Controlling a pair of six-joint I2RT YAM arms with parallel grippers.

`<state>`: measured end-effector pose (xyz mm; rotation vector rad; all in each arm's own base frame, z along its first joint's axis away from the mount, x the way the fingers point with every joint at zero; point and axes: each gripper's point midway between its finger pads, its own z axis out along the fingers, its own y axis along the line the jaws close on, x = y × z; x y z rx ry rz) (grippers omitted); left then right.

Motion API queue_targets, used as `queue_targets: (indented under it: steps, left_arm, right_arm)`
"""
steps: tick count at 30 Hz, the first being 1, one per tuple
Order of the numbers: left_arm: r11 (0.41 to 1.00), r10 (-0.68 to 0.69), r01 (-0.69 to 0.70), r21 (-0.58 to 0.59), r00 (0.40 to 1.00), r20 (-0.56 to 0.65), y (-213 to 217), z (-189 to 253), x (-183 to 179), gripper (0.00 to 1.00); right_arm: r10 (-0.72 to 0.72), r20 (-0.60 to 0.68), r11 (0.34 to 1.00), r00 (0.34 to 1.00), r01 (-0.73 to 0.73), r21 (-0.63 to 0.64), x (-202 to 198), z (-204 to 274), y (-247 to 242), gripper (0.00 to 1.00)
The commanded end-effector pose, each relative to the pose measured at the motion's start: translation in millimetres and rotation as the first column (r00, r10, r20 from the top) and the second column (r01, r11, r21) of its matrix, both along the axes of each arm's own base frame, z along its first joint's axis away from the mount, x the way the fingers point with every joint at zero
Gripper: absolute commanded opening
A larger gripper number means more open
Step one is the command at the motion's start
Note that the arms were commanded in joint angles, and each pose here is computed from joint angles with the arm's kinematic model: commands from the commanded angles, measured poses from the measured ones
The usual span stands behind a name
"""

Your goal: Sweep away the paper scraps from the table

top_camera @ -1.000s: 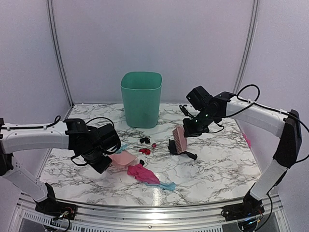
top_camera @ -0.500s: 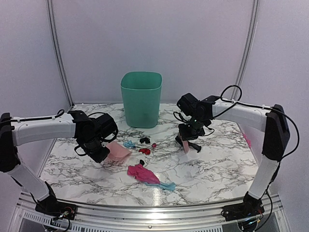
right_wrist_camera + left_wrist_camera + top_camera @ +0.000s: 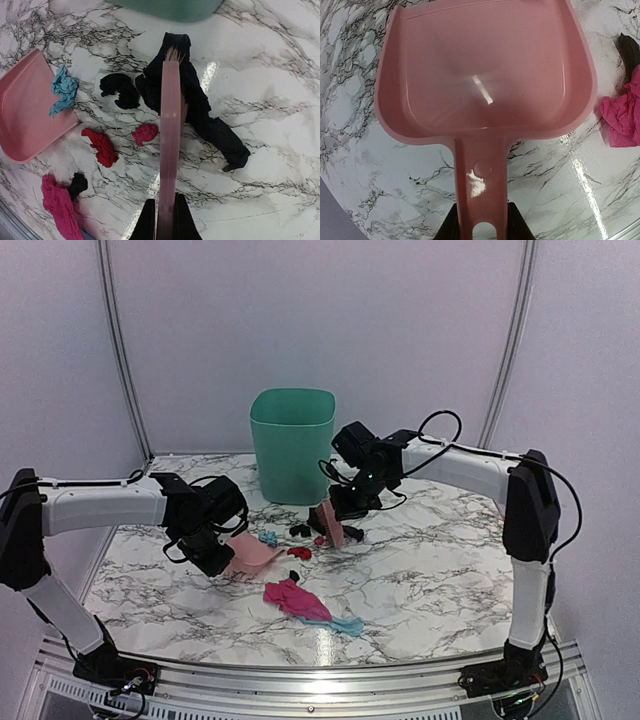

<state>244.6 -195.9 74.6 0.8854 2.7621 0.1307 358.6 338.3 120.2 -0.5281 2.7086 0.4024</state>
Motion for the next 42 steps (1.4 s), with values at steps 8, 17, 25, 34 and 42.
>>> queue_targets:
  steps: [8,17,25,34,42]
  left_arm:
    - [0.995,-0.075,0.071,-0.068,0.995,-0.063,-21.2,-9.3,0.6,0.00]
    - [0.992,-0.096,0.089,-0.090,0.993,-0.070,-32.4,-12.7,5.9,0.00]
    - [0.990,-0.107,0.100,-0.102,0.992,-0.062,-41.5,-13.0,13.2,0.00]
    - [0.988,-0.108,0.106,-0.115,0.994,-0.015,-44.3,-5.8,20.4,0.00]
    - [0.987,-0.127,0.126,-0.100,0.992,-0.006,-40.6,-7.0,15.0,0.00]
  right_arm:
    - [0.130,-0.098,0.990,0.987,-0.124,0.063,-26.1,-13.8,53.7,0.00]
    - [0.202,-0.111,0.975,0.973,-0.190,0.113,-37.9,-13.4,71.0,0.00]
    - [0.293,-0.097,0.953,0.951,-0.283,0.108,-46.3,-14.8,74.8,0.00]
    - [0.454,0.037,0.880,0.890,-0.454,0.138,-50.6,13.5,93.0,0.00]
    - [0.588,0.082,0.802,0.804,-0.594,0.068,-62.1,22.1,107.5,0.00]
